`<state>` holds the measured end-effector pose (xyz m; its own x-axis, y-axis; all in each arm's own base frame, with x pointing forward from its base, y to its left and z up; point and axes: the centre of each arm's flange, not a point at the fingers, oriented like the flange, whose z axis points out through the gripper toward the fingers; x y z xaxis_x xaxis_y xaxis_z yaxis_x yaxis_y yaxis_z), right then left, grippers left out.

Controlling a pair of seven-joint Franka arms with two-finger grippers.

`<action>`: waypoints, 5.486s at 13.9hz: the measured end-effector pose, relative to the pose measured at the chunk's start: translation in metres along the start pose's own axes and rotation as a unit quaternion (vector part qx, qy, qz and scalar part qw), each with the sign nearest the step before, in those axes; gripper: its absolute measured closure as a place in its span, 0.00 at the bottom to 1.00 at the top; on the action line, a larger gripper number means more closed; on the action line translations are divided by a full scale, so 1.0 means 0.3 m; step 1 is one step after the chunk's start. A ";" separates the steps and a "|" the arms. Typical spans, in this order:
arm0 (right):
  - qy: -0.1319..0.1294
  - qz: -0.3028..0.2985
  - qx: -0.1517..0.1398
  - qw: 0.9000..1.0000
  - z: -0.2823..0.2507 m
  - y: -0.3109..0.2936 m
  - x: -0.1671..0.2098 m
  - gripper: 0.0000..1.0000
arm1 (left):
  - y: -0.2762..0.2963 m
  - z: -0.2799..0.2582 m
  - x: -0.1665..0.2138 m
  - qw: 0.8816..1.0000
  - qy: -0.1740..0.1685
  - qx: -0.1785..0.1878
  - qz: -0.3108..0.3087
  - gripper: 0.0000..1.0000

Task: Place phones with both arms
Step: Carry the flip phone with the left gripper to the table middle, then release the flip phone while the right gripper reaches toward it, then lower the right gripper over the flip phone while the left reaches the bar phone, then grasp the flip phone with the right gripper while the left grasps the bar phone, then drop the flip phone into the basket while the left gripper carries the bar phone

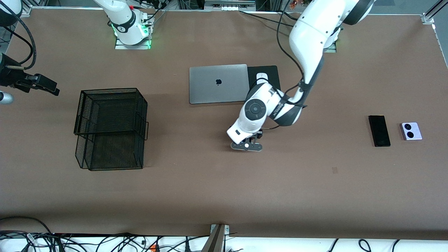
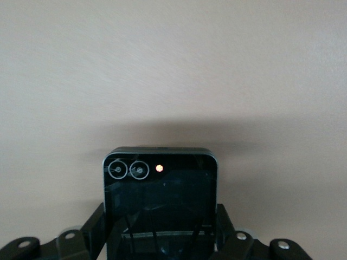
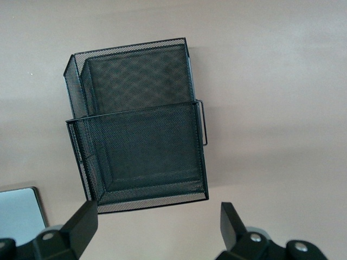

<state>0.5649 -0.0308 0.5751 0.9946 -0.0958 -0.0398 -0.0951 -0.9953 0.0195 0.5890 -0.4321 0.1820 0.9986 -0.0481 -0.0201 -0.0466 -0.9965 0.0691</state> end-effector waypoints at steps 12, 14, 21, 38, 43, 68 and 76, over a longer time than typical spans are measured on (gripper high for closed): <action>-0.005 -0.016 0.003 1.000 0.016 -0.056 0.003 0.00 | -0.045 -0.224 0.089 0.999 0.027 -0.004 -0.022 0.00; -0.002 -0.036 0.004 0.999 0.022 -0.136 0.004 0.00 | -0.197 -0.402 0.143 0.998 0.006 0.019 -0.053 0.00; 0.026 -0.051 0.008 0.998 0.151 -0.504 0.053 0.00 | -1.047 -0.721 0.240 0.989 -0.105 0.049 -0.088 0.00; 0.139 0.043 0.015 0.989 0.678 -2.020 -0.326 0.00 | -2.068 -0.219 -0.052 0.991 -0.096 0.093 0.014 0.00; 0.193 0.029 0.023 0.981 0.940 -2.016 -0.205 0.00 | -2.065 -0.162 -0.094 0.992 -0.093 0.083 0.017 0.00; 0.240 -0.028 0.059 0.969 1.352 -2.052 -0.201 0.05 | -2.166 -0.084 -0.156 0.994 -0.095 0.054 -0.015 0.21; 0.237 -0.029 0.029 0.971 1.328 -2.045 -0.188 0.20 | -2.043 -0.241 -0.048 0.990 -0.135 0.036 0.007 0.21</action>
<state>0.5505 0.5789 0.1675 0.9039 -0.0362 0.4262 -0.0273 -0.9993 -0.0268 0.6049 0.1842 0.2119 0.9557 -0.0676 -0.2864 -0.0708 -0.9975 -0.0009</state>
